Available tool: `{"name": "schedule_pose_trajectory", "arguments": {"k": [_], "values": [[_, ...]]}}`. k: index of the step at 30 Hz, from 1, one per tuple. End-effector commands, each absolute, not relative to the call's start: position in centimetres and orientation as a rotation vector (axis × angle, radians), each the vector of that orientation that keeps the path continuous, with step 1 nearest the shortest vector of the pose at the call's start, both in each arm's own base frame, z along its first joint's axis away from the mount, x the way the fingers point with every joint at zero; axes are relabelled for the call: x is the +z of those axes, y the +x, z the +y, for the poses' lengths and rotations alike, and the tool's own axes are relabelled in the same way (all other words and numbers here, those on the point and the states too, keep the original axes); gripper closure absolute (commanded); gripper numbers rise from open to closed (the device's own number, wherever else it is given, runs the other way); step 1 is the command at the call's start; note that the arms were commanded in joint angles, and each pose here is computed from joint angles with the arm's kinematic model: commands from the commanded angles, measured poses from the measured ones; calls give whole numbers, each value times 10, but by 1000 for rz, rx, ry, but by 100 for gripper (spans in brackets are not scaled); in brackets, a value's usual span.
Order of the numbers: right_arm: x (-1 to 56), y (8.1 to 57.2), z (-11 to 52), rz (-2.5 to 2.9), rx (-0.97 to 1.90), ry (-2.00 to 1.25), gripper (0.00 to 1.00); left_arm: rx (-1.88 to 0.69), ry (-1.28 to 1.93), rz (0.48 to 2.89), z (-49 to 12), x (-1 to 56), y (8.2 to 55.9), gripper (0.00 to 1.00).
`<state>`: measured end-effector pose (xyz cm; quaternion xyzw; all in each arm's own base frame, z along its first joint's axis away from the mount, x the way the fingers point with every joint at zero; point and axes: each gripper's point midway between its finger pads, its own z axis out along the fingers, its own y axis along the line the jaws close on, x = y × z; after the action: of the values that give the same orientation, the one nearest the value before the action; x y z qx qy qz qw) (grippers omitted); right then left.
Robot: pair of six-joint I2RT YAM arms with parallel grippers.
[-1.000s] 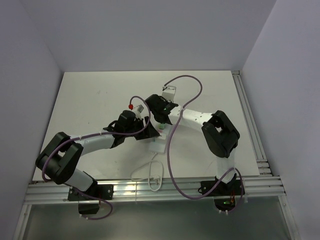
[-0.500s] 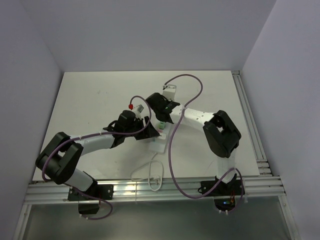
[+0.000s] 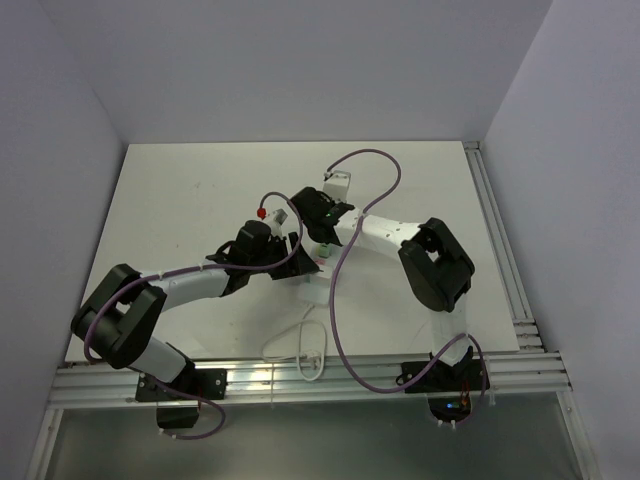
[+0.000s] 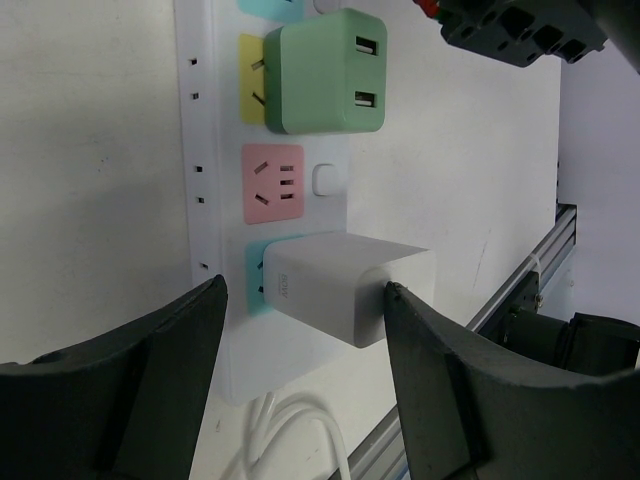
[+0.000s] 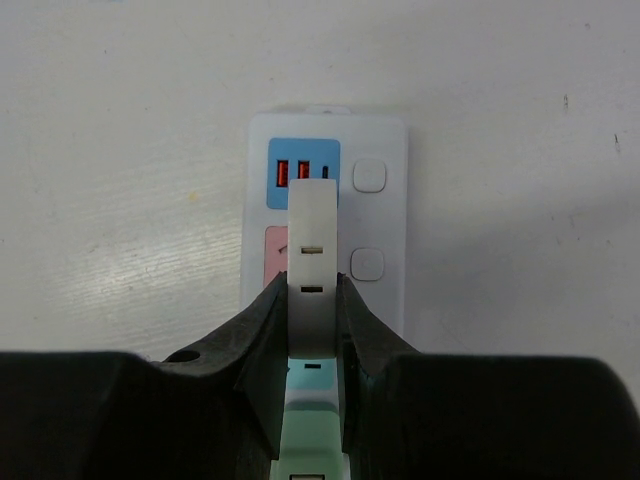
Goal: Insert the plug
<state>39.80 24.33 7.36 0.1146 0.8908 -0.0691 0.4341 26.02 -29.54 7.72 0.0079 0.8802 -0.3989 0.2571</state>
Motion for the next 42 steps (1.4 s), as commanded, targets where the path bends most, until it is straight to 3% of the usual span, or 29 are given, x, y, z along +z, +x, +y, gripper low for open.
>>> {"name": "schedule_pose_trajectory", "arguments": {"k": [1, 9, 10, 15, 22, 32, 35, 36, 42], "values": [[3, 346, 202, 2462, -411, 178, 100, -882, 7, 2588, -264, 24, 233, 31], [0, 346, 207, 2483, -398, 148, 100, -881, 7, 2586, -263, 26, 233, 30], [2, 346, 206, 2481, -402, 141, 93, -883, 7, 2587, -264, 26, 233, 30], [18, 353, 207, 2453, -400, 128, 86, -886, 12, 2577, -265, 30, 235, 30], [42, 365, 215, 2407, -367, 142, 55, -886, 19, 2554, -268, 41, 242, 30], [80, 387, 220, 2351, -312, 165, 47, -895, 16, 2529, -273, 48, 250, 30], [93, 397, 222, 2338, -284, 175, 39, -896, 18, 2522, -274, 51, 252, 30], [101, 401, 225, 2328, -263, 176, 30, -896, 16, 2518, -274, 52, 253, 29], [127, 418, 232, 2311, -176, 186, 20, -898, 22, 2478, -277, 68, 261, 25]]}}
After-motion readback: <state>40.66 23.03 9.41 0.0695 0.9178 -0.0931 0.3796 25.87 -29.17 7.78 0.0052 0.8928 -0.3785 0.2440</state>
